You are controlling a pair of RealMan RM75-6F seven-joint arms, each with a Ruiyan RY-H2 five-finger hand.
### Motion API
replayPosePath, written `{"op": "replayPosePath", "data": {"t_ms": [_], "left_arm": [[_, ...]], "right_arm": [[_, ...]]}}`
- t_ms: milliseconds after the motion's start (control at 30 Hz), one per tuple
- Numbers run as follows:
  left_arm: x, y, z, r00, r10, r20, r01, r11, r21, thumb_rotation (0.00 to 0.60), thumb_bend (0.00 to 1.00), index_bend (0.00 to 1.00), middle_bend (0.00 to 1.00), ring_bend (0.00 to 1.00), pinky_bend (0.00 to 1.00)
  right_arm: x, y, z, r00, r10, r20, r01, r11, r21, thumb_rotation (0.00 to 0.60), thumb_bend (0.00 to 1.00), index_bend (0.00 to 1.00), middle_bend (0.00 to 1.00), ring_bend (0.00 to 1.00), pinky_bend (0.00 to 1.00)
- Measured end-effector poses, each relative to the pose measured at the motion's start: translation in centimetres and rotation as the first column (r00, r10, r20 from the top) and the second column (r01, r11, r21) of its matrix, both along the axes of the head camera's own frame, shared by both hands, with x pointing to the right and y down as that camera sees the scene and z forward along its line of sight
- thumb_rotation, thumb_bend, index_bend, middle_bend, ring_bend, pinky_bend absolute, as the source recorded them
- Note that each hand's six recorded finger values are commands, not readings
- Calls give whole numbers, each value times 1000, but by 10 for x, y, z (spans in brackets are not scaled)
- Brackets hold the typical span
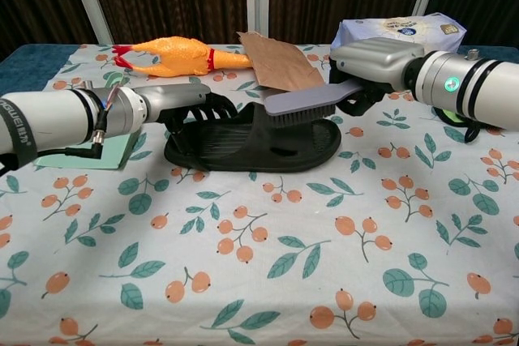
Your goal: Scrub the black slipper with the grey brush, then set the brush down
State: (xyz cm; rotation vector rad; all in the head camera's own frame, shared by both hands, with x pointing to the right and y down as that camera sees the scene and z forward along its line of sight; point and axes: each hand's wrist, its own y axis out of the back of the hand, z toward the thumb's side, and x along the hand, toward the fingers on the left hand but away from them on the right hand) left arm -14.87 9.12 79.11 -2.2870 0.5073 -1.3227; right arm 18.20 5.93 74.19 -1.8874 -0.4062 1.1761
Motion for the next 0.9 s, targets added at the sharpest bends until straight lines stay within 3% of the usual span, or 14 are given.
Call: {"op": "replayPosePath", "data": {"t_ms": [300, 567, 700, 900], "left_arm": [[-1, -1, -1, 1000, -8, -7, 8, 1000, -1, 600, 17, 342, 453, 335, 344], [-5, -1, -2, 1000, -10, -3, 10, 1000, 5, 600, 16, 342, 453, 336, 344], [-5, -2, -3, 1000, -8, -7, 8, 1000, 6, 600, 17, 342, 453, 336, 344], [-1, -3, -5, 1000, 3, -10, -3, 1000, 6, 600, 16, 342, 453, 336, 344]], "right_arm": [[-10, 9, 25, 996, -51, -75, 57, 995, 78, 600, 786, 1000, 1000, 1000, 1000], [30, -3, 31, 991, 8, -136, 9, 993, 117, 600, 787, 1000, 1000, 1000, 1000], [38, -6, 21, 995, 34, -95, -22, 992, 127, 600, 787, 1000, 1000, 1000, 1000], [15, 6, -1, 1000, -1, 31, -2, 994, 110, 600, 786, 1000, 1000, 1000, 1000]]}}
